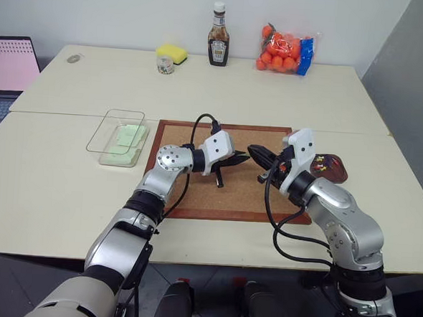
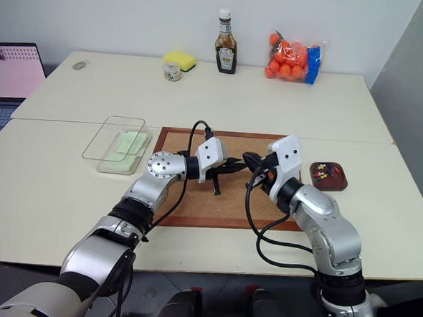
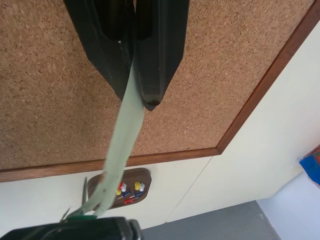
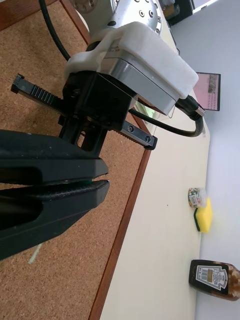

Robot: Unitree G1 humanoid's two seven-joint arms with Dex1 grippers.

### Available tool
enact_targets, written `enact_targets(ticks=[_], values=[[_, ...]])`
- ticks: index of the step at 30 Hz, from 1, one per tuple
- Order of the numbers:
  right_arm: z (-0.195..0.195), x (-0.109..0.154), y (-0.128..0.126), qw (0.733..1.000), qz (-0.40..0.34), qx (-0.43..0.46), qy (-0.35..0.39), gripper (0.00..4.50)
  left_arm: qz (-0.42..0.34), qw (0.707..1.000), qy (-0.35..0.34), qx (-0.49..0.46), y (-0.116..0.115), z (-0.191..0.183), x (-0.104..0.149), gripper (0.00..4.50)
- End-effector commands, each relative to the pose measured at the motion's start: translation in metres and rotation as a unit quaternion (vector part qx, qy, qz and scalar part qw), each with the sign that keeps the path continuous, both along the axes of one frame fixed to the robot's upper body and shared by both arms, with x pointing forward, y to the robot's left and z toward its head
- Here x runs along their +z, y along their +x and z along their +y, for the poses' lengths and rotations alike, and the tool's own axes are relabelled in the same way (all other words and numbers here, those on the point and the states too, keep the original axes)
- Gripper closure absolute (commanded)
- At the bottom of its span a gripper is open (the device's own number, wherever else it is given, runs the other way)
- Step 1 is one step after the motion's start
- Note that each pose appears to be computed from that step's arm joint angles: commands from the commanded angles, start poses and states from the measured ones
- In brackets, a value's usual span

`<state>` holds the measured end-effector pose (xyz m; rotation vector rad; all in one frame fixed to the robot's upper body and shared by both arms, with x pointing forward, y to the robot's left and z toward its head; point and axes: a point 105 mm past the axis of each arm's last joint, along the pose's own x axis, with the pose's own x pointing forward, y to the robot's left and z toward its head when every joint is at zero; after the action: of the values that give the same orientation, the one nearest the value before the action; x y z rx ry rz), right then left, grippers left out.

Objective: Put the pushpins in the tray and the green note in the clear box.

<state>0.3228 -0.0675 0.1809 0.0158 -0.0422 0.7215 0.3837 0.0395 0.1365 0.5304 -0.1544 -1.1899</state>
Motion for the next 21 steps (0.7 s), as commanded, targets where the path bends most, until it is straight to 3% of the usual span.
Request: enact_targets(ticks=[1, 21], values=[[-0.002, 0.023, -0.002, 0.999, -0.037, -0.010, 0.027, 4.50, -0.028, 1.000, -0.009, -0.010, -0.001, -0.003, 0.012, 4.45], [-0.021, 0.036, 0.005, 0.996, -0.039, -0.047, 0.066, 4.50, -0.031, 0.999, 0.006, -0.010, -0.005, 0.002, 0.003, 4.45]])
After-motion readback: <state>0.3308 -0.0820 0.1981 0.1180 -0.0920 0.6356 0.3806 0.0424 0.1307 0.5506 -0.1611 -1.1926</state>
